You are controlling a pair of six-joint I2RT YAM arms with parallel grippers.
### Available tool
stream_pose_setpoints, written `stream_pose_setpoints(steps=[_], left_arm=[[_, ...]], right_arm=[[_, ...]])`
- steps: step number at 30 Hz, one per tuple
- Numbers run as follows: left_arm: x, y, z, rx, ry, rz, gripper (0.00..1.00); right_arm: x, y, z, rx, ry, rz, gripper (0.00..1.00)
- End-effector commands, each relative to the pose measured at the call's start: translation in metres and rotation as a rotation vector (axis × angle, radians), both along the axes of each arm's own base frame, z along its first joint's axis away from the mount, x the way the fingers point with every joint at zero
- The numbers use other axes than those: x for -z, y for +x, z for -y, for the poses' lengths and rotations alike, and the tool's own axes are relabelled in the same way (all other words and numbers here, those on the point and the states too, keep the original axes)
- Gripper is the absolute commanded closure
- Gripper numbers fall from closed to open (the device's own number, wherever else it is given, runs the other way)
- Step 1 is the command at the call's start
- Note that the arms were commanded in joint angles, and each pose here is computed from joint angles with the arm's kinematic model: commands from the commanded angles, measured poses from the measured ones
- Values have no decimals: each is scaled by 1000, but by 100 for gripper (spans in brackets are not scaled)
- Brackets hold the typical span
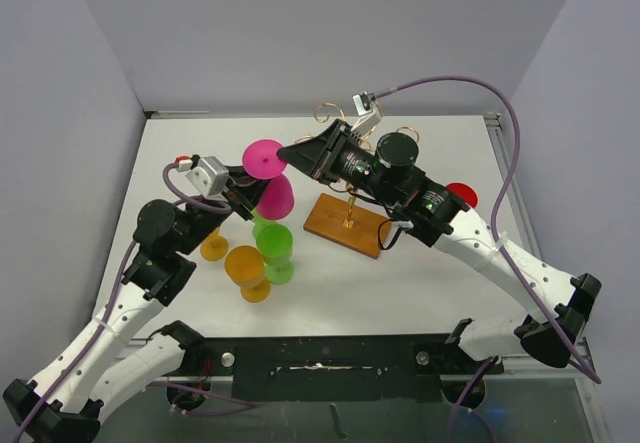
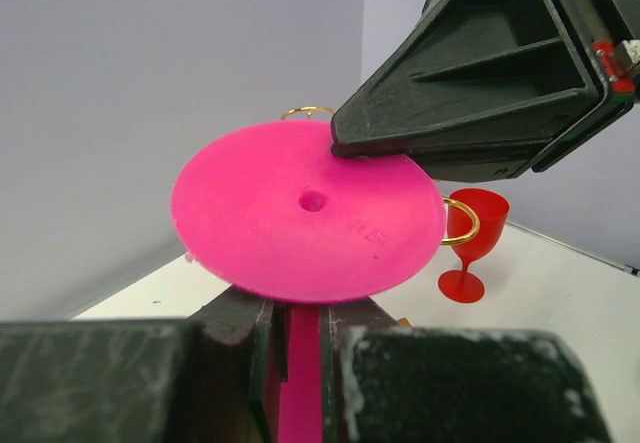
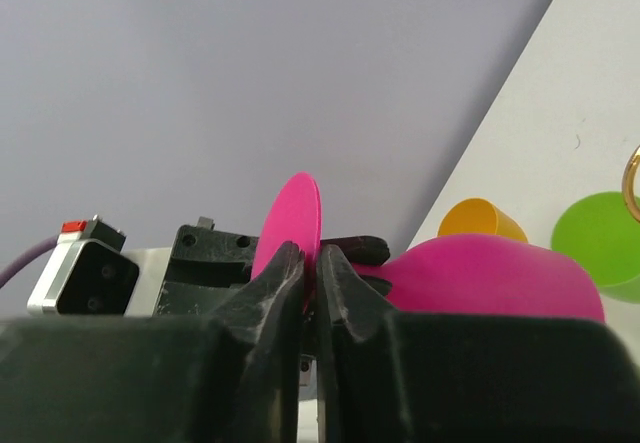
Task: Place the wine glass upside down on the wine glass rack
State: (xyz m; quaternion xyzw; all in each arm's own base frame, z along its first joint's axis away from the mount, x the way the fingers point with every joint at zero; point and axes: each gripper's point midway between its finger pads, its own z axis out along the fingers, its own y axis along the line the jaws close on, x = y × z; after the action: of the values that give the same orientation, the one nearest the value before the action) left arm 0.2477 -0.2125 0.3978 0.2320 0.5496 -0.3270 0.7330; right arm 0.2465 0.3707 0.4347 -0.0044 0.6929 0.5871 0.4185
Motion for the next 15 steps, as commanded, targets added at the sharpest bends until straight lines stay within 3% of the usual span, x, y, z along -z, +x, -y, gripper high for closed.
stream_pose_setpoints(steps=[1, 10, 15], left_arm=[[-17, -7, -3, 12, -73, 20, 100], [4, -7, -15, -42, -100, -90, 59], [18, -12, -29, -93, -102, -134, 52]], right_arm=[[-18, -2, 2, -31, 93, 9, 100], [-11, 4, 11, 4, 149, -76, 100], [-2, 9, 15, 44, 137, -120, 100]])
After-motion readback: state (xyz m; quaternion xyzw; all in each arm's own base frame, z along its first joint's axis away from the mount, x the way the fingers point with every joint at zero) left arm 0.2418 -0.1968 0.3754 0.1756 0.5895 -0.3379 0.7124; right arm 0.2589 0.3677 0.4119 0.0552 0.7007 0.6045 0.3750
